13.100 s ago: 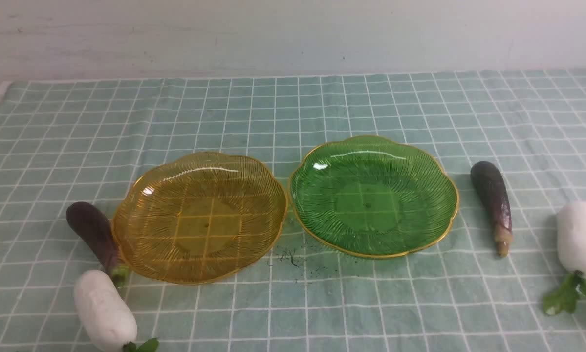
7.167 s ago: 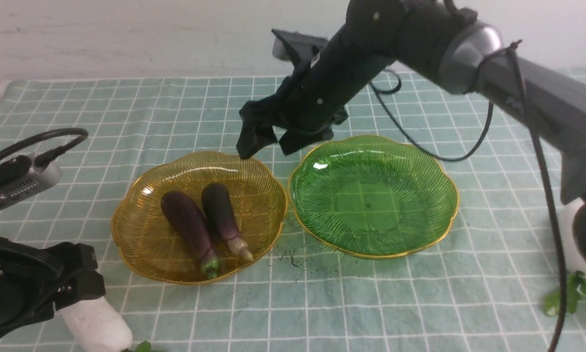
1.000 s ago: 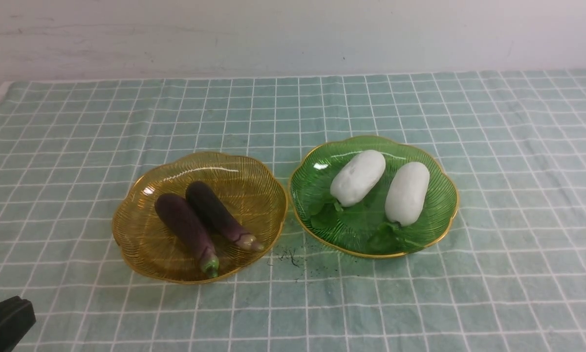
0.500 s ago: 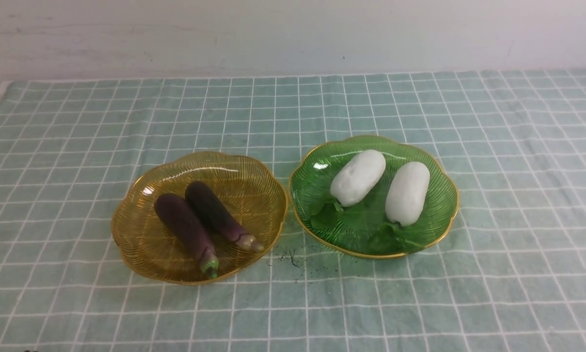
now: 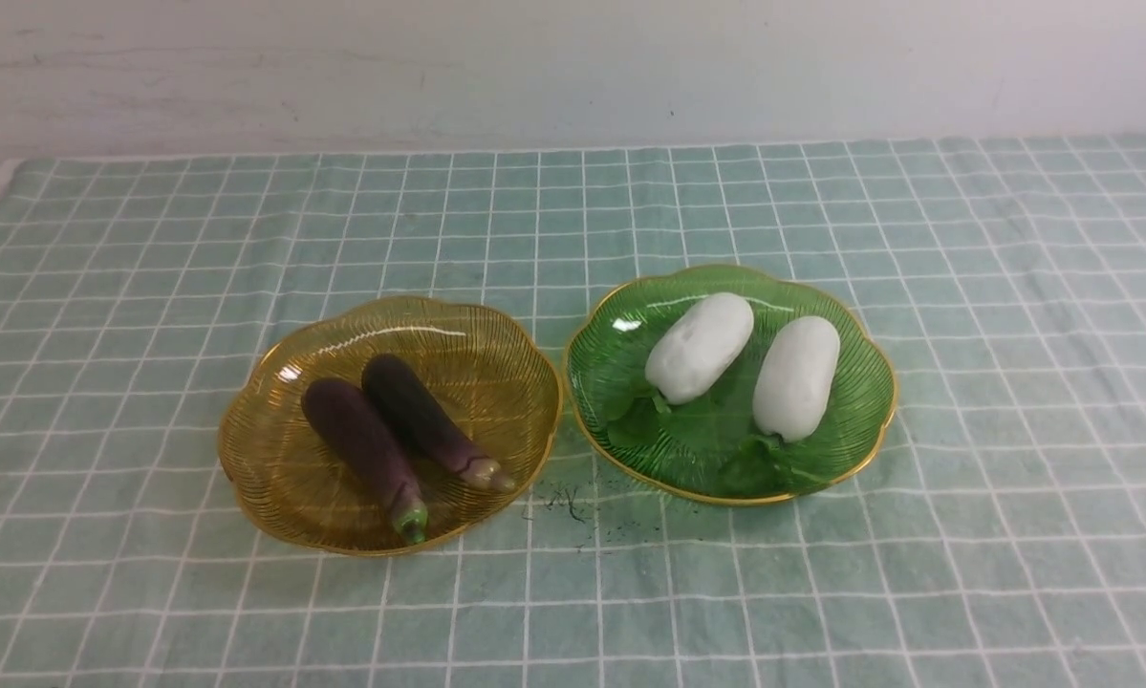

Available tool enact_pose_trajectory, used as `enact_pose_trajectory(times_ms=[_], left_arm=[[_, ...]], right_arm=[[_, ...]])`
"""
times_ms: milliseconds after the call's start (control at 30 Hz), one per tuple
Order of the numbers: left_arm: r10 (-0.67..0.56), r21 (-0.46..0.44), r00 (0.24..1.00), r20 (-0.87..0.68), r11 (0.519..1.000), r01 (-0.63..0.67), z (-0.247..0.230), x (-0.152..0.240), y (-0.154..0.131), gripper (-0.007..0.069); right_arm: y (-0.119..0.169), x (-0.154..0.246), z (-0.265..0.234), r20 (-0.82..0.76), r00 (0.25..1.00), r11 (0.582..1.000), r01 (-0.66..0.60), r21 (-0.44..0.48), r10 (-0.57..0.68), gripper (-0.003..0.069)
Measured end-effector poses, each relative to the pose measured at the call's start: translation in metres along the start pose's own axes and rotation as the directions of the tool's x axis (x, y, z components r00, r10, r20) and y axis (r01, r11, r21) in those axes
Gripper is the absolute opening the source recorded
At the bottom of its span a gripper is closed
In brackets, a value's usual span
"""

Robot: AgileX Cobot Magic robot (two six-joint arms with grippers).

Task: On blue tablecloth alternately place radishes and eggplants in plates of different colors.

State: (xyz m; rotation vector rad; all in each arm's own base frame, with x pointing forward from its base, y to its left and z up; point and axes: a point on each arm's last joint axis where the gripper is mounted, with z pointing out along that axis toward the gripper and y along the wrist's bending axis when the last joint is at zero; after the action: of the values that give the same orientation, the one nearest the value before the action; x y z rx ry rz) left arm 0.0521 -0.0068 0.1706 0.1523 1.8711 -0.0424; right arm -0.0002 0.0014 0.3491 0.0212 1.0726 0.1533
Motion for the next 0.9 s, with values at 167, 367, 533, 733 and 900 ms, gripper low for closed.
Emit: enact_pose_trajectory(times_ms=[167, 367, 533, 733, 900], left_arm=[[0.000, 0.000, 1.000, -0.001, 1.000, 0.000, 0.000, 0.000, 0.000, -0.0008], [0.000, 0.000, 1.000, -0.001, 1.000, 0.000, 0.000, 0.000, 0.000, -0.0008], [0.000, 0.000, 1.000, -0.002, 1.000, 0.000, 0.000, 0.000, 0.000, -0.0008], [0.000, 0.000, 1.000, -0.002, 1.000, 0.000, 0.000, 0.000, 0.000, -0.0008], [0.000, 0.000, 1.000, -0.003, 1.000, 0.000, 0.000, 0.000, 0.000, -0.0008]], right_arm=[[0.000, 0.000, 0.000, -0.004, 1.000, 1.000, 0.000, -0.001, 0.000, -0.0015], [0.000, 0.002, 0.000, -0.018, 0.998, 0.998, 0.067, -0.003, -0.067, -0.0015], [-0.002, 0.024, -0.001, -0.190, 0.945, 0.962, 0.271, -0.008, -0.268, -0.0015], [-0.016, 0.106, -0.011, -0.495, 0.801, 0.931, 0.363, -0.042, -0.335, -0.0015], [-0.024, 0.167, -0.031, -0.652, 0.708, 0.948, 0.312, -0.058, -0.273, -0.0015]])
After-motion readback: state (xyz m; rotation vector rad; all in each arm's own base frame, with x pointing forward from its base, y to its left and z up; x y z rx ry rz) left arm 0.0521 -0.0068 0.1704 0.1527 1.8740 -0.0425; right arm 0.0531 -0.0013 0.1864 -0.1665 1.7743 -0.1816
